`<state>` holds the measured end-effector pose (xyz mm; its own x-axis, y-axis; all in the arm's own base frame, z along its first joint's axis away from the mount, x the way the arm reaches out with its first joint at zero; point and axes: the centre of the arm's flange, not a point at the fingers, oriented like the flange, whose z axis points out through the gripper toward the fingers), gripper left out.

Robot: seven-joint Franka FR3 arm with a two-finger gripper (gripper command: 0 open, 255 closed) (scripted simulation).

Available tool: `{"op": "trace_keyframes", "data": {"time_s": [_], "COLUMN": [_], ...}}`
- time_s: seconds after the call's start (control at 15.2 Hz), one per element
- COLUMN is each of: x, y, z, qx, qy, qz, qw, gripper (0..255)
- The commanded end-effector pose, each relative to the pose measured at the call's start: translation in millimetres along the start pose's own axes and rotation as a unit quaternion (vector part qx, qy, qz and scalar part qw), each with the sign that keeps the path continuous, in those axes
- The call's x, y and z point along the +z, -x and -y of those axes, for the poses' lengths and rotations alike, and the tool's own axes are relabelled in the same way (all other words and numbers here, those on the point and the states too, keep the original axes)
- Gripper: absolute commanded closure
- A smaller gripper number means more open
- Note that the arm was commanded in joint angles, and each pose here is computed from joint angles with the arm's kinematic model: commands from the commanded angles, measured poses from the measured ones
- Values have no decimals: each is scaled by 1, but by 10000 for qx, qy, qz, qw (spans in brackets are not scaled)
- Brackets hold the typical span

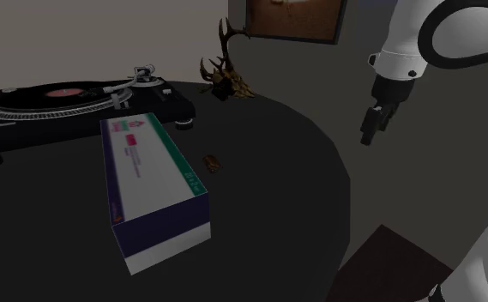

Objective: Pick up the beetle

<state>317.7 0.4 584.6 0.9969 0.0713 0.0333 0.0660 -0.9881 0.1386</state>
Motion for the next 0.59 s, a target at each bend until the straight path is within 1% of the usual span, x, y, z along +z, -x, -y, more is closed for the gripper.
{"op": "trace_keyframes", "data": {"time_s": [0.0,0.53], "x": [0,-7], "y": [0,-59], "z": [0,86], "qx": [0,34], "qy": [0,-75], "qz": [0,60], "qw": [10000,9999], "gripper": [0,0]}}
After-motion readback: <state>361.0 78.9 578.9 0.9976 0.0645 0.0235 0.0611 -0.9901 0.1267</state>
